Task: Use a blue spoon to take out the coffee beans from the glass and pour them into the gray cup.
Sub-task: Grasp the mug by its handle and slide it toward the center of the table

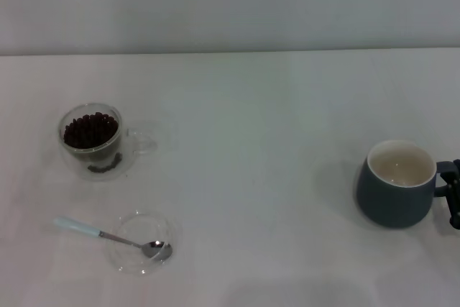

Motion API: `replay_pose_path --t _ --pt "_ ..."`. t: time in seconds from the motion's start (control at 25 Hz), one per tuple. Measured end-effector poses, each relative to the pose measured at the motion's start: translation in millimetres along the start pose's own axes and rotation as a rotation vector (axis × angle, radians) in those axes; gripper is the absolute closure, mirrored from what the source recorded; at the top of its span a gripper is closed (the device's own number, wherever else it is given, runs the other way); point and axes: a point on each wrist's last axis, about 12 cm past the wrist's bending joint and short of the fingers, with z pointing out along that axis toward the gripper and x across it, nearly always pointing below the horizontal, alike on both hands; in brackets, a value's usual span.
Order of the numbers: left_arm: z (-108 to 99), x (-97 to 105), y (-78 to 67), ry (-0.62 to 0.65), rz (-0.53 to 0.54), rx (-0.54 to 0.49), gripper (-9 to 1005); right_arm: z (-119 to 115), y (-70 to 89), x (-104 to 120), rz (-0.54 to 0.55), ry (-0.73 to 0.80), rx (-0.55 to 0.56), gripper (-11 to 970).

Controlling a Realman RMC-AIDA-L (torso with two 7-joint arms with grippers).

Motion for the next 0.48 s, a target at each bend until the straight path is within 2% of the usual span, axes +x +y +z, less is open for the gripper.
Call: replay_pose_path --t 0.48 --pt "0.6 0.5 -3.2 -0.003 -0.007 0.009 285 8.8 12.6 -10.8 0.035 -0.069 -0.113 823"
